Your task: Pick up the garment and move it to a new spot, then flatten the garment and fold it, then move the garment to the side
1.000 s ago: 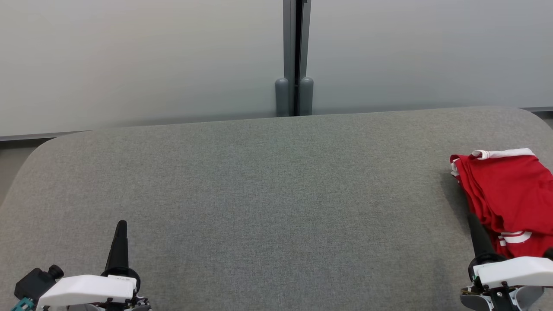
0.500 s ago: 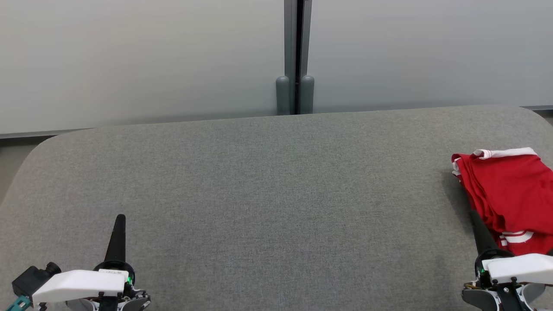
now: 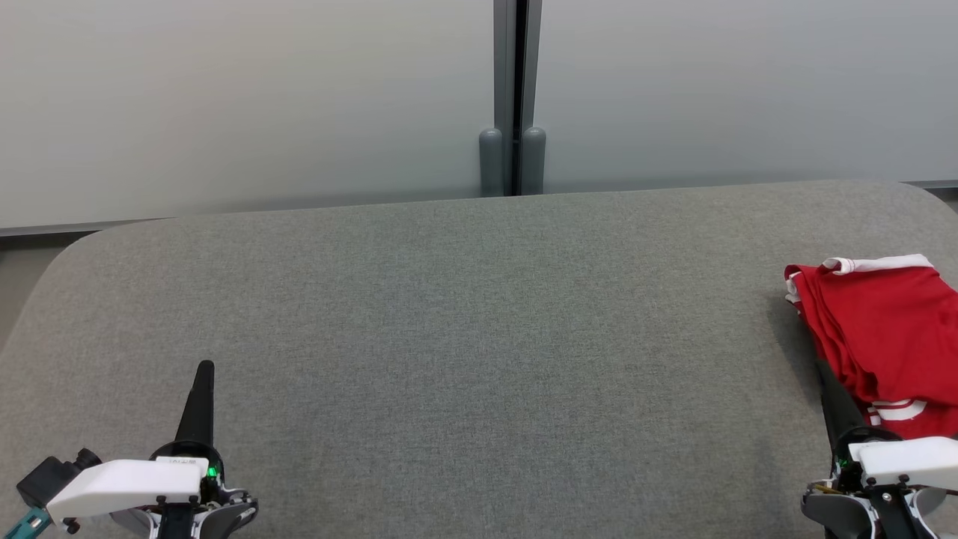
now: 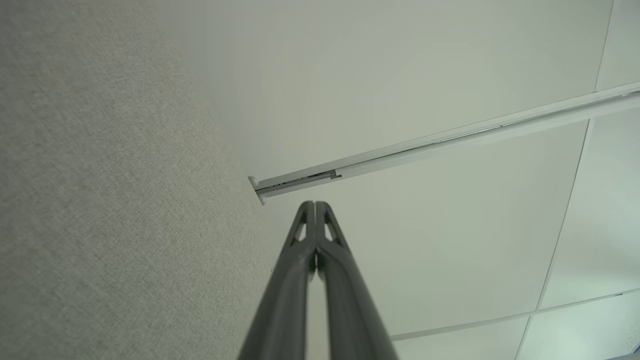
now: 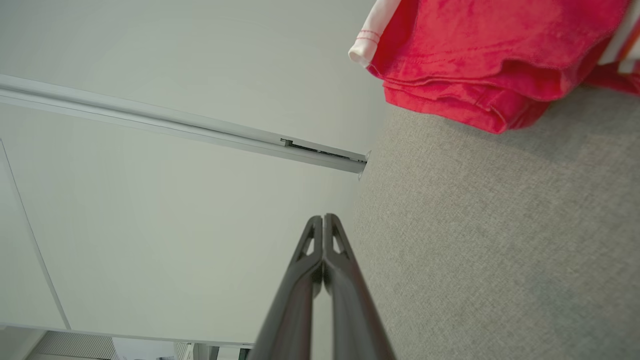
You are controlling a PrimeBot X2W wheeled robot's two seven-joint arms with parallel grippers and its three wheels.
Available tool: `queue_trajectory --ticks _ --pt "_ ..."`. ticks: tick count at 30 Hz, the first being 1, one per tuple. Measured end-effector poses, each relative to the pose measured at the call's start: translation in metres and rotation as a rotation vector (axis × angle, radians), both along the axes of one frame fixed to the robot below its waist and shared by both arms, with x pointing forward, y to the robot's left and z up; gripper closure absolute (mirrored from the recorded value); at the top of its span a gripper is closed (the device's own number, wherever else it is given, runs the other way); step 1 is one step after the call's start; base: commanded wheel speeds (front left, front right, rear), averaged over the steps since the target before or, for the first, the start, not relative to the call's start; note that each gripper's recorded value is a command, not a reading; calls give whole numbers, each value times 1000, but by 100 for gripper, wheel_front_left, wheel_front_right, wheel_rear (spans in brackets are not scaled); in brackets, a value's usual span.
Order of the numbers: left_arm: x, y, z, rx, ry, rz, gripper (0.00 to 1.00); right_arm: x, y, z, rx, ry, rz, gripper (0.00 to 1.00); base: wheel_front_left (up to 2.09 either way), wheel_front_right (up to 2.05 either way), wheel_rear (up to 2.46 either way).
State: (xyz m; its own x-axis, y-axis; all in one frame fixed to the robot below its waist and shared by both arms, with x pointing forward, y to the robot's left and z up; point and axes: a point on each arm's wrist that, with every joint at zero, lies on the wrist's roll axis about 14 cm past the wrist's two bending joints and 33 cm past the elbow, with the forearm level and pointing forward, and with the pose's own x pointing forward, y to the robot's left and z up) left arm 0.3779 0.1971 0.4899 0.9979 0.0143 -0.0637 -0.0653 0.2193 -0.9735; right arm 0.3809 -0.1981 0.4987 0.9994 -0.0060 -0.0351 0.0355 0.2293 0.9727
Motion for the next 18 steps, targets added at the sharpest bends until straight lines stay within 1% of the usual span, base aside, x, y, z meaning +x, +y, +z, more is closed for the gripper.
queue_trajectory --ticks 18 --pt "5 1 7 -134 -27 -3 100 4 -1 3 137 -13 1 100 0 0 0"
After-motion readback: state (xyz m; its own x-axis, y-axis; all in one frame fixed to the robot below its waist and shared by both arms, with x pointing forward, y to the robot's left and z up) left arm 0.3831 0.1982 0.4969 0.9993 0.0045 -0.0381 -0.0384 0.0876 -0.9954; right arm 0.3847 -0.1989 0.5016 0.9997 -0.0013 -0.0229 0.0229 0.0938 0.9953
